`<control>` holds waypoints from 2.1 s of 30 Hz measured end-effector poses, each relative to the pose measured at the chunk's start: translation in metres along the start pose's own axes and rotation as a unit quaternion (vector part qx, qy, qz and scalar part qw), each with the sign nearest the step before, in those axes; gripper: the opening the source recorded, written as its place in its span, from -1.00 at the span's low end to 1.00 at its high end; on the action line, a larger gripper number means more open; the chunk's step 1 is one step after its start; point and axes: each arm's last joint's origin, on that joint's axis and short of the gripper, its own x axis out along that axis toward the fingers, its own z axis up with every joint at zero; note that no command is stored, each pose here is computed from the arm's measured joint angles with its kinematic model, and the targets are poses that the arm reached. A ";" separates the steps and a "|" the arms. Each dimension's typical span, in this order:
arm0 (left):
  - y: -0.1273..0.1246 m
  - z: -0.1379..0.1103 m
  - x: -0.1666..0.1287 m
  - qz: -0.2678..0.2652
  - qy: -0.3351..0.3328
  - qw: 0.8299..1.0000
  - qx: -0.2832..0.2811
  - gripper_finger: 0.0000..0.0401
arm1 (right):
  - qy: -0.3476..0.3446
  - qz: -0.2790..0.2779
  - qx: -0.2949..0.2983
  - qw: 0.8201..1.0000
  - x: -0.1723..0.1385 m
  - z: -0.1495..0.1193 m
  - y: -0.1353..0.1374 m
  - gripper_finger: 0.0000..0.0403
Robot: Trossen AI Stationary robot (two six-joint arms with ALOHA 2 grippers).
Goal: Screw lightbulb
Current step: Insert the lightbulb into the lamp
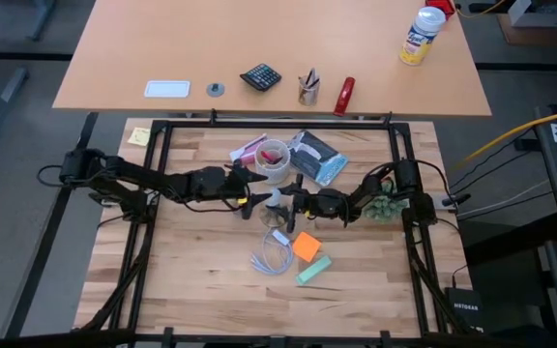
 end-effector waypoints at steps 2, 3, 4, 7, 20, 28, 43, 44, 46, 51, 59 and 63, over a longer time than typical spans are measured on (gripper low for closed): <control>0.000 0.000 0.000 0.001 0.002 1.000 0.001 0.37 | 0.000 0.000 0.000 1.000 0.000 0.000 0.000 0.21; 0.000 0.000 0.000 0.001 0.002 1.000 0.001 0.37 | 0.000 0.000 0.000 1.000 0.000 0.000 0.000 0.21; 0.000 0.000 0.000 0.001 0.002 1.000 0.005 0.37 | 0.000 0.000 0.000 1.000 0.000 0.000 0.000 0.21; 0.000 0.001 0.000 0.000 -0.005 1.000 0.013 0.34 | 0.001 0.000 0.000 1.000 0.000 0.000 0.000 0.21; 0.005 0.001 0.000 0.001 0.004 1.000 0.012 -0.20 | 0.001 0.000 0.000 1.000 0.000 0.000 0.000 0.21; -0.003 -0.003 -0.001 -0.025 0.019 0.999 0.025 -0.34 | 0.001 0.001 0.000 1.000 0.000 0.000 0.000 0.21; -0.009 -0.005 -0.002 -0.061 0.031 0.997 0.029 -0.35 | 0.001 0.002 0.000 1.000 0.000 0.000 0.000 0.21; -0.010 -0.005 -0.002 -0.063 0.032 0.997 0.029 -0.35 | 0.001 0.002 0.000 1.000 0.000 0.000 0.000 0.21; -0.011 -0.006 -0.003 -0.064 0.032 0.997 0.030 -0.35 | 0.001 0.002 -0.001 1.000 0.000 0.000 0.000 0.21; -0.012 -0.006 -0.003 -0.065 0.034 0.997 0.030 -0.35 | 0.001 0.002 0.000 1.000 0.000 0.000 0.000 0.21; -0.012 -0.007 -0.002 -0.073 0.036 0.996 0.028 -0.35 | 0.001 -0.013 0.000 1.000 0.000 0.000 0.000 0.21; -0.013 -0.008 -0.002 -0.076 0.037 0.996 0.027 -0.35 | 0.001 -0.018 0.000 1.000 0.000 0.000 0.000 0.21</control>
